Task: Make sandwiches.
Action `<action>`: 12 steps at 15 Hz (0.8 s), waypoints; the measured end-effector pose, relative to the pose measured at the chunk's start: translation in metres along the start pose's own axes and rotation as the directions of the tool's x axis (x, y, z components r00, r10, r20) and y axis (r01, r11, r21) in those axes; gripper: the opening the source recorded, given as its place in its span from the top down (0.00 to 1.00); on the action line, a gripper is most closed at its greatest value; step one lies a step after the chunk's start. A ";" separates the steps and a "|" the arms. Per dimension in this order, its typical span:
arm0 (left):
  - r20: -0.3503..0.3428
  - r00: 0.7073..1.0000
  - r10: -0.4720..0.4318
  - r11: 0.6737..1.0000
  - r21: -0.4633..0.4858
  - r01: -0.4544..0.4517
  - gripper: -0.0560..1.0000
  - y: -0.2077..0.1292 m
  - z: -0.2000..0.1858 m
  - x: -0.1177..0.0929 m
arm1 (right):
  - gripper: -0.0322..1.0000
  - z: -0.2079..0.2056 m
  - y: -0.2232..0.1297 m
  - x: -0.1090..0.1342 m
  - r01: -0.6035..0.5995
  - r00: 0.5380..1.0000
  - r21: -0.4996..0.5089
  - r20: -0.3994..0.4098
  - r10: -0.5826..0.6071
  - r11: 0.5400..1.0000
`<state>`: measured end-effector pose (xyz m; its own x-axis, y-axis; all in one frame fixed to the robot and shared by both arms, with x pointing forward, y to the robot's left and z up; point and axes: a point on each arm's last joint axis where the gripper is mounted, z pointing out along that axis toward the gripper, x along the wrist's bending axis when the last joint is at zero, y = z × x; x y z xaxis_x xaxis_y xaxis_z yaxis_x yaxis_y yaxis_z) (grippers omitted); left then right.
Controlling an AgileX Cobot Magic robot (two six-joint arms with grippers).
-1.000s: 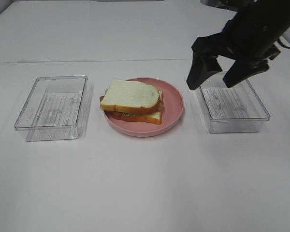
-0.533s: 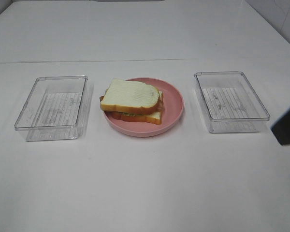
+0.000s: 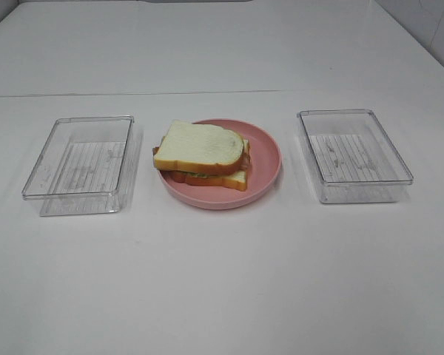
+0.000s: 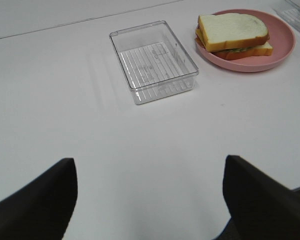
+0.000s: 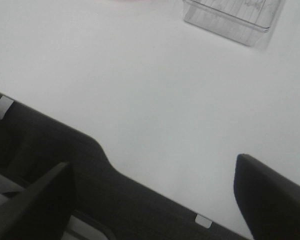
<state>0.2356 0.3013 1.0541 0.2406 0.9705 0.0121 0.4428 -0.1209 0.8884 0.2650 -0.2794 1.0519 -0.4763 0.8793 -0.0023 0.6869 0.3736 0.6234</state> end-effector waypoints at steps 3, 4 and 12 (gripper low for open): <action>0.000 1.000 0.001 1.000 0.000 -0.001 0.23 0.000 0.000 0.000 | 0.19 -0.002 -0.013 0.001 0.009 1.000 -0.102 0.030 -0.006 0.995; 0.000 1.000 0.001 1.000 0.000 -0.001 0.23 0.000 0.000 0.000 | 0.19 -0.004 -0.014 0.001 0.010 0.999 -0.128 0.034 -0.006 0.992; 0.000 1.000 0.001 1.000 0.000 -0.001 0.23 0.000 0.000 0.000 | 0.19 -0.005 -0.014 0.001 -0.006 0.999 -0.132 0.032 0.010 0.991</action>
<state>0.2356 0.3013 1.0541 0.2411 0.9704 0.0130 0.4426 -0.1219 0.8884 0.2523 -0.2849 1.0466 -0.4514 0.8921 -0.0211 0.6114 0.3264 0.7208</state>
